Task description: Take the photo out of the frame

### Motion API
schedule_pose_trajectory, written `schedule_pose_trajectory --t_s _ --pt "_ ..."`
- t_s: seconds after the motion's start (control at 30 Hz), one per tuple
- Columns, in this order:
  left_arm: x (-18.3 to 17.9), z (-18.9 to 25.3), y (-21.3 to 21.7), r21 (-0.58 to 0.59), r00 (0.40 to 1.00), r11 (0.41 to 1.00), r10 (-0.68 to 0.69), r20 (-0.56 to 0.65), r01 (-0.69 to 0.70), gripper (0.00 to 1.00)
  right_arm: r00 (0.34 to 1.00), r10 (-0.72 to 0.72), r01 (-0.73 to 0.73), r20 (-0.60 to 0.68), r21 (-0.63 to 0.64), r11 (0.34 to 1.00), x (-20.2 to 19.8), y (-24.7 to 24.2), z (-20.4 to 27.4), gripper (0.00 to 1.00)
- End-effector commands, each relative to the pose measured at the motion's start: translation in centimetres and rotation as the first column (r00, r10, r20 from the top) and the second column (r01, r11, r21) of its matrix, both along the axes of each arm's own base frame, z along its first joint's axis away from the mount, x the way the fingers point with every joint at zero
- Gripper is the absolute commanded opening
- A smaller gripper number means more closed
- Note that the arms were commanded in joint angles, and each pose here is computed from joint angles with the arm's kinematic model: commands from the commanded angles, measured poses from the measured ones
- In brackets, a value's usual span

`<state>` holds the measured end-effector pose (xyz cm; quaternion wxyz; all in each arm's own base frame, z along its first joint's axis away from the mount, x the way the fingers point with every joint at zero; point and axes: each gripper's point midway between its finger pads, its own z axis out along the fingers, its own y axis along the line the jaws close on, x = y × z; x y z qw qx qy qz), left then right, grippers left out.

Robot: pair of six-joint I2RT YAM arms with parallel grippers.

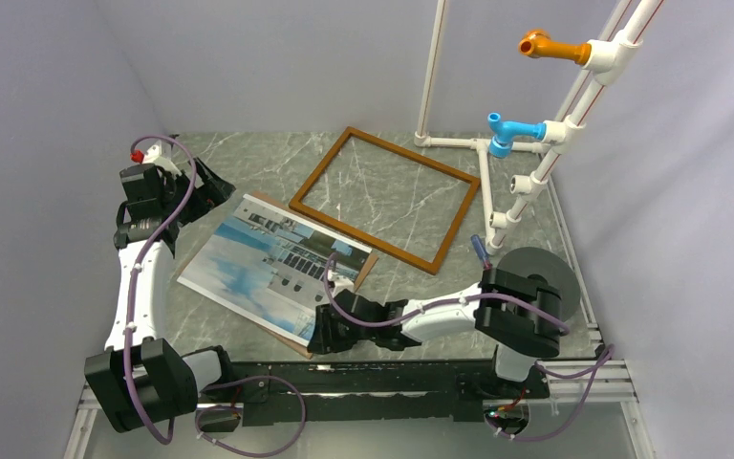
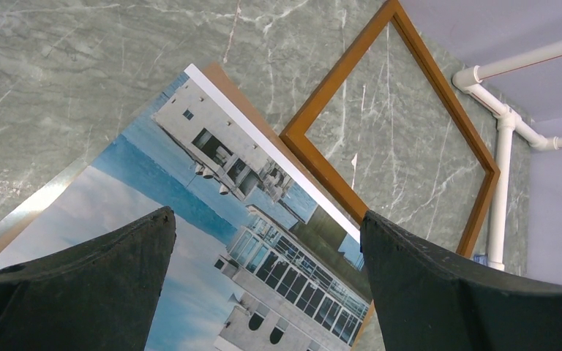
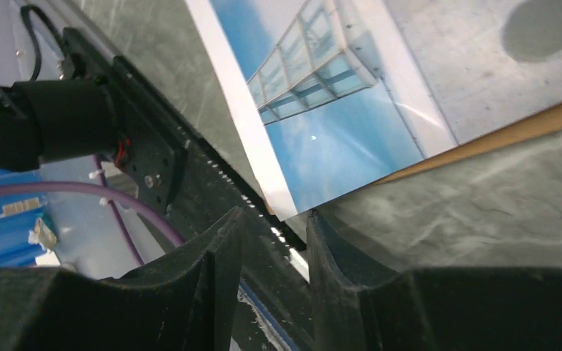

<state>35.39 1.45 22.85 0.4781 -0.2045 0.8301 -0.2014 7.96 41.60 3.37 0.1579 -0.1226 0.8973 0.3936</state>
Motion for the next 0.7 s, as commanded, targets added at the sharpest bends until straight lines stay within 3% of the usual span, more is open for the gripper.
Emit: schedule_pose_trajectory --t_s 0.0,0.2,0.43,0.67 --pt "0.3 1.3 0.1 0.032 0.999 0.999 -0.013 0.042 0.012 1.00 0.993 0.074 -0.082 0.094 0.087 0.993 -0.1 2.6 3.4 0.39" --pt "0.3 1.4 0.0 0.030 0.999 0.999 -0.017 0.046 0.016 0.99 0.973 0.104 -0.127 0.206 0.105 0.986 0.8 3.3 6.2 0.47" --pt "0.3 1.4 -0.3 0.044 0.999 0.999 -0.031 0.042 0.030 0.99 0.952 -0.005 0.005 0.305 0.003 1.000 4.4 -1.1 7.8 0.73" --pt "-0.1 2.8 -1.5 0.050 0.990 0.995 -0.087 0.107 0.082 0.99 0.878 -0.096 0.146 0.469 -0.071 0.987 7.0 -6.5 11.9 0.84"
